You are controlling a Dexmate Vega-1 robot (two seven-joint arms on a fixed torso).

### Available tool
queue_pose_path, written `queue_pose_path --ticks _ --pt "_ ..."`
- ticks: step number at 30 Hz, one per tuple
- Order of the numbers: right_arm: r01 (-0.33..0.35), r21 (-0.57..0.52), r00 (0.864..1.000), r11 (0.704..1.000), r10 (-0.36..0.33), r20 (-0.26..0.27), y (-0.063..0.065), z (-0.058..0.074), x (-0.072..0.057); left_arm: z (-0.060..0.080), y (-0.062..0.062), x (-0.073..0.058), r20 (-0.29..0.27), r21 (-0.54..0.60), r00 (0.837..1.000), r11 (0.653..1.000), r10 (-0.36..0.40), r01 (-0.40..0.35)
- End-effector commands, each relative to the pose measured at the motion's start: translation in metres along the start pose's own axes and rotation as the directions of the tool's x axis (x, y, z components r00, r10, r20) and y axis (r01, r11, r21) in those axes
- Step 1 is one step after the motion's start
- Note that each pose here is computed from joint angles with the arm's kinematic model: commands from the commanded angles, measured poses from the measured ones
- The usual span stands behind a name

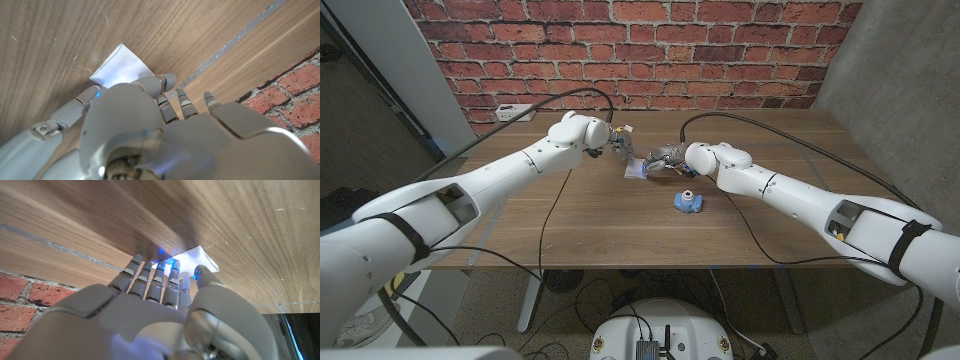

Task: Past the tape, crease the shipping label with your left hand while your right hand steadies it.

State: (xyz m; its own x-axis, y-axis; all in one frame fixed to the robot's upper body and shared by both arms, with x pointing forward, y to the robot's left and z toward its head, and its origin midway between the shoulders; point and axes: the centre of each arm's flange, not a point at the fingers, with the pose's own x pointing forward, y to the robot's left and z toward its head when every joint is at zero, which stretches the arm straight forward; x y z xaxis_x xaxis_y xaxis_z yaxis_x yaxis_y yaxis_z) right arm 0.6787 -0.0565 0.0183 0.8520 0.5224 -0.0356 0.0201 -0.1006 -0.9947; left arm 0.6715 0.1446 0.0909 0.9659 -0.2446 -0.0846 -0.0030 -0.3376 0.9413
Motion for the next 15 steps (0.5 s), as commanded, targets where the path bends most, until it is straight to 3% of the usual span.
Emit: queue_pose_path --ticks 1,15 --pt "0.001 0.0 1.0 1.0 -0.001 0.002 -0.0004 -0.001 0.0015 0.0052 -0.0013 0.0054 0.016 0.008 0.999 1.0 -0.029 0.029" --pt "0.005 -0.007 1.0 1.0 -0.005 0.005 0.0001 -0.002 0.0005 0.0046 -0.0031 0.0117 -0.021 0.037 0.997 0.997 -0.071 0.071"
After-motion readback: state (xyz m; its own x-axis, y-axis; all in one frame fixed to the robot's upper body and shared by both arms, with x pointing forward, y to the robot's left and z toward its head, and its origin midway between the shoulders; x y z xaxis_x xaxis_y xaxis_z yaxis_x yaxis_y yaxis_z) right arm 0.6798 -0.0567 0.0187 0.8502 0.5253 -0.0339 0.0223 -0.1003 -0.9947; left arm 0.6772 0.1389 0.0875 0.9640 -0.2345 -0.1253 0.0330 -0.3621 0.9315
